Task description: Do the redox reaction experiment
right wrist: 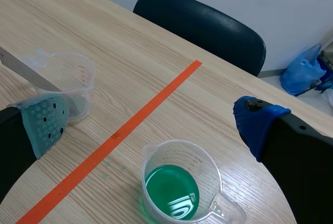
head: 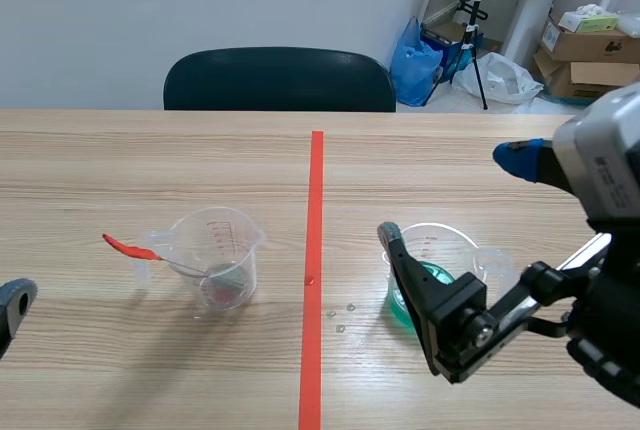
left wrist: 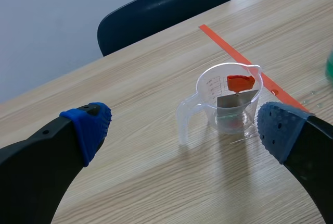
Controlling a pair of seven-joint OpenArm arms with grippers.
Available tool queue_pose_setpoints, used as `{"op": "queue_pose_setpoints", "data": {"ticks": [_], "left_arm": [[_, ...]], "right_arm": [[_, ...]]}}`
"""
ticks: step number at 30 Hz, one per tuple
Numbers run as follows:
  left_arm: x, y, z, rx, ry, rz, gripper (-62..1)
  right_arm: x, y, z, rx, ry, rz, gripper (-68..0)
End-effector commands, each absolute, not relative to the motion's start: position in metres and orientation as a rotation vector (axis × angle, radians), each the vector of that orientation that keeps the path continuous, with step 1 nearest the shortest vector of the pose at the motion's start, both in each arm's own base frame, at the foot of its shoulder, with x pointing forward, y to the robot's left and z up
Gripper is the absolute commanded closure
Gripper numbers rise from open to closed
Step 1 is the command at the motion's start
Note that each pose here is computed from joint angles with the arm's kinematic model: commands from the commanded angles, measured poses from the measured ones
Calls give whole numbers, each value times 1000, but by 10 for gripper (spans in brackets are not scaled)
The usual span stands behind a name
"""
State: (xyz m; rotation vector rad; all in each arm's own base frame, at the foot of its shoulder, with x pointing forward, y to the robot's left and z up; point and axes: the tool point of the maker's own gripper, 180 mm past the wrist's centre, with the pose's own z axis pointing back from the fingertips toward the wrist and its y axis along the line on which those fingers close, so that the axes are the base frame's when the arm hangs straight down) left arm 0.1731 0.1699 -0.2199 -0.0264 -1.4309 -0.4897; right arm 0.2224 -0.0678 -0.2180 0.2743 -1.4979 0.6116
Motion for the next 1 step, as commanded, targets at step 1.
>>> {"op": "queue_pose_setpoints", "data": {"ticks": [1], "left_arm": [[172, 171, -215, -29, -1445, -477, -601]], "right_arm": [[224, -67, -210, 281, -1525, 609, -679]]}}
